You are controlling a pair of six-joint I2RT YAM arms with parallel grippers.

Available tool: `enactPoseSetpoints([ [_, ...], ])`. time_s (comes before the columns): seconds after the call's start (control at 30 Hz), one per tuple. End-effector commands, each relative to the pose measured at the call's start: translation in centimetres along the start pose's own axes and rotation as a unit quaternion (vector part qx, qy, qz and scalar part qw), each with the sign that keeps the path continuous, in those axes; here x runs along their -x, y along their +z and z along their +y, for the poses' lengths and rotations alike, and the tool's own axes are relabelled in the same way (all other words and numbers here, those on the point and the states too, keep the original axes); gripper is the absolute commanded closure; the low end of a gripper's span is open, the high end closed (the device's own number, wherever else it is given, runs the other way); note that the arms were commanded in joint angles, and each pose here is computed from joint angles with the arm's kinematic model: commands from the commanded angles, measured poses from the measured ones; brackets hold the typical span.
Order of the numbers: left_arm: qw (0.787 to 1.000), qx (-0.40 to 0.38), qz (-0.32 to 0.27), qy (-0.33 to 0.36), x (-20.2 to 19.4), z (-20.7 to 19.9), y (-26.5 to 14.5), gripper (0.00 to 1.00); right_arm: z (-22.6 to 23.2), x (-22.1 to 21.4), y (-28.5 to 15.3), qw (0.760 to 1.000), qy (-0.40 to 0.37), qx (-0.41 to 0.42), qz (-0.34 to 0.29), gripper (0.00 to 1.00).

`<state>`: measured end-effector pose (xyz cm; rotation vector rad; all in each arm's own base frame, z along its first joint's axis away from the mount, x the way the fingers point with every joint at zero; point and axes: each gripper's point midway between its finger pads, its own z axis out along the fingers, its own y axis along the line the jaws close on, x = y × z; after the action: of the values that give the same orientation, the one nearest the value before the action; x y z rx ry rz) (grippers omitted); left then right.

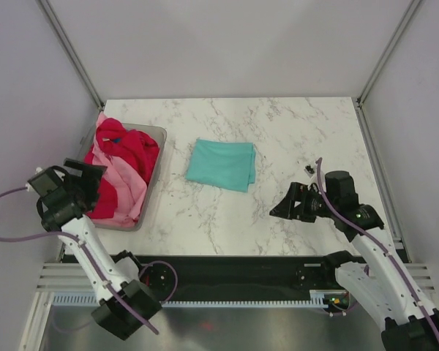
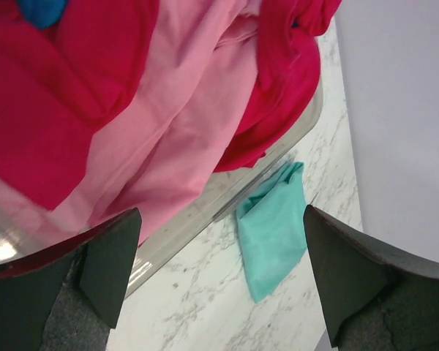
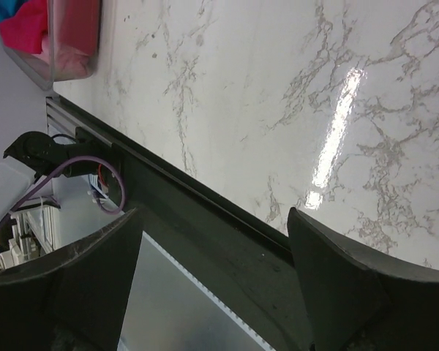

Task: Fold and stack the t-shirts

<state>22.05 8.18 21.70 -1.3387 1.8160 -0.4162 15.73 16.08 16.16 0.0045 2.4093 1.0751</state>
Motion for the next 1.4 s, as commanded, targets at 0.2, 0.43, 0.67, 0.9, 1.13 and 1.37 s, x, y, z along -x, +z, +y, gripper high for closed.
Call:
enactPoseSetpoints([
  [0.2, 0.995, -0.064, 0.038, 0.073, 2.4, -15.6, 12.8, 0.0, -1.1, 4.5, 4.0, 1.0, 0.008, -0.017, -0.007, 0.12],
  [0.43, 0.978, -0.129, 0.082, 0.143, 1.3, -25.9, 24.9, 0.01, -2.5, 5.0, 5.9, 0.999, 0.007, -0.035, 0.01, 0.12],
  [0.67, 0.976, -0.135, 0.123, 0.115, -1.1, -26.4, 34.5, 0.0, -4.0, 4.2, 6.8, 0.998, 0.004, -0.058, 0.031, 0.12],
  [0.9, 0.983, -0.01, 0.131, 0.127, -1.1, -17.6, 34.7, 0.0, -4.0, 4.3, 6.7, 0.998, 0.003, -0.058, 0.028, 0.12],
  [1.13, 0.989, 0.034, 0.104, 0.1, 3.1, -12.2, 29.0, 0.0, -2.9, 4.5, 6.7, 0.999, 0.003, -0.047, 0.016, 0.11],
  [1.37, 0.988, 0.08, 0.08, 0.105, 4.9, -8.7, 26.2, 0.0, -1.7, 3.9, 6.9, 0.999, -0.001, -0.047, 0.015, 0.11],
])
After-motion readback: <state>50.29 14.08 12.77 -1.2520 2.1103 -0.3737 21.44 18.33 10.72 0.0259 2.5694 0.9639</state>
